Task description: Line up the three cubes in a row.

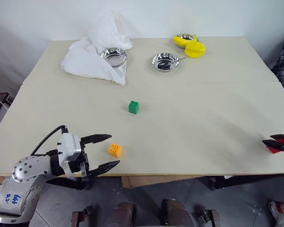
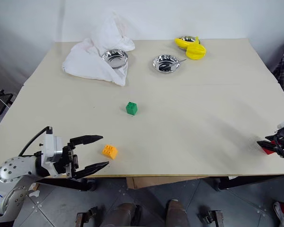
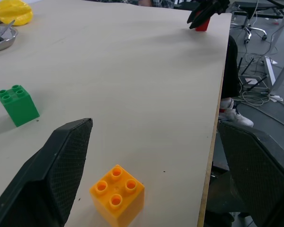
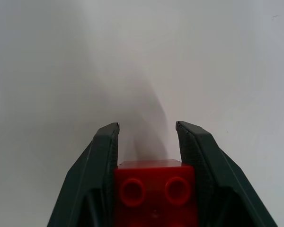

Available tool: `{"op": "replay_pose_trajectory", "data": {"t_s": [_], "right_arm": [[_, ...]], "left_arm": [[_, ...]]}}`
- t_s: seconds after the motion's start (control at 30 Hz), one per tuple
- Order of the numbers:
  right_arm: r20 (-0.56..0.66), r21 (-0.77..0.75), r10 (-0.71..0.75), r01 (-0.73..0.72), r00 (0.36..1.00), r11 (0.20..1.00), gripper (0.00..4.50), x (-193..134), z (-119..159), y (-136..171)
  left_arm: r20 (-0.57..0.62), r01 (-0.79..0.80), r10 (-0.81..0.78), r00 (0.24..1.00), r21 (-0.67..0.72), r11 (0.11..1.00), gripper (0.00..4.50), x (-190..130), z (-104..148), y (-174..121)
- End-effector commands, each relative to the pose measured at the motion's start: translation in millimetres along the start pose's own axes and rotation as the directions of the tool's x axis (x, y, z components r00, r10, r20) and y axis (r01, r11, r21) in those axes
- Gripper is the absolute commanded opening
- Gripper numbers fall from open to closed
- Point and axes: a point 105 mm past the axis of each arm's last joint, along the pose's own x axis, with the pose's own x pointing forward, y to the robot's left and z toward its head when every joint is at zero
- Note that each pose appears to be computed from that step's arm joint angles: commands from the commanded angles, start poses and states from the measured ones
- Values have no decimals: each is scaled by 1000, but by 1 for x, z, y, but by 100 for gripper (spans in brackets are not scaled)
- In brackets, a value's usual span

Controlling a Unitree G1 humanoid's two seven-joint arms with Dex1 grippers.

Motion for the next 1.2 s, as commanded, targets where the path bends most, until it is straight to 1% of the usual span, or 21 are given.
{"op": "replay_pose_trajectory", "data": {"t_s": [0.03, 0.1, 0.17, 0.23, 0.3, 0.37, 0.4, 0.43, 0.47, 0.5, 0.57, 0.6, 0.67, 0.73, 0.77, 0.9, 1.0, 1.2], "right_arm": [[46, -44, -15, 17, 999, 999, 153, -9, 15, -7], [117, -48, 34, -29, 993, 998, 153, -7, 29, 0], [186, -82, 145, -132, 972, 988, 153, -2, 48, 18], [220, -154, 266, -236, 939, 960, 153, 3, 69, 40], [241, -262, 404, -342, 882, 902, 153, 11, 96, 73], [236, -381, 550, -445, 801, 811, 153, 19, 123, 112], [206, -461, 649, -512, 733, 725, 153, 25, 138, 141], [178, -511, 707, -550, 684, 661, 153, 28, 147, 161], [124, -555, 759, -589, 639, 587, 153, 32, 151, 180], [80, -588, 789, -611, 609, 530, 153, 34, 153, 193], [0, -618, 821, -646, 571, 449, 153, 38, 150, 205], [-24, -623, 829, -657, 558, 424, 153, 38, 149, 208], [-121, -641, 847, -692, 518, 332, 153, 43, 143, 219], [-179, -650, 840, -703, 513, 291, 153, 50, 139, 222], [-195, -652, 831, -702, 521, 287, 153, 53, 138, 221], [-218, -664, 782, -676, 584, 320, 153, 68, 139, 211], [-245, -671, 752, -667, 612, 325, 153, 74, 137, 206], [-237, -681, 721, -641, 651, 354, 153, 81, 136, 201]], "left_arm": [[6, 0, 0, 1000, 55, 999, 450, -1, 9, 2], [6, -1, 0, 1000, 57, 998, 450, -1, 9, 4], [5, -3, 2, 1000, 57, 998, 450, -2, 9, 6], [0, -6, 6, 1000, 54, 998, 450, -4, 8, 9], [-11, -17, 17, 1000, 51, 999, 450, -9, 5, 13], [-17, -35, 36, 999, 40, 999, 450, -15, 3, 17], [-27, -44, 45, 999, 32, 999, 450, -20, 0, 19], [-34, -49, 50, 998, 27, 998, 450, -24, -2, 20], [-44, -56, 57, 997, 22, 998, 450, -28, -5, 20], [-51, -59, 60, 997, 18, 998, 450, -30, -7, 20], [-60, -61, 62, 996, 16, 998, 450, -34, -9, 20], [-63, -61, 62, 996, 15, 998, 450, -35, -10, 20], [-65, -60, 61, 996, 14, 998, 450, -37, -10, 18], [-64, -59, 60, 996, 15, 998, 450, -37, -10, 17], [-62, -58, 59, 996, 15, 998, 450, -36, -9, 16], [-49, -52, 53, 997, 21, 998, 450, -32, -5, 11], [-46, -51, 52, 998, 22, 998, 450, -30, -4, 9], [-48, -53, 54, 997, 20, 998, 450, -29, -4, 8]]}}
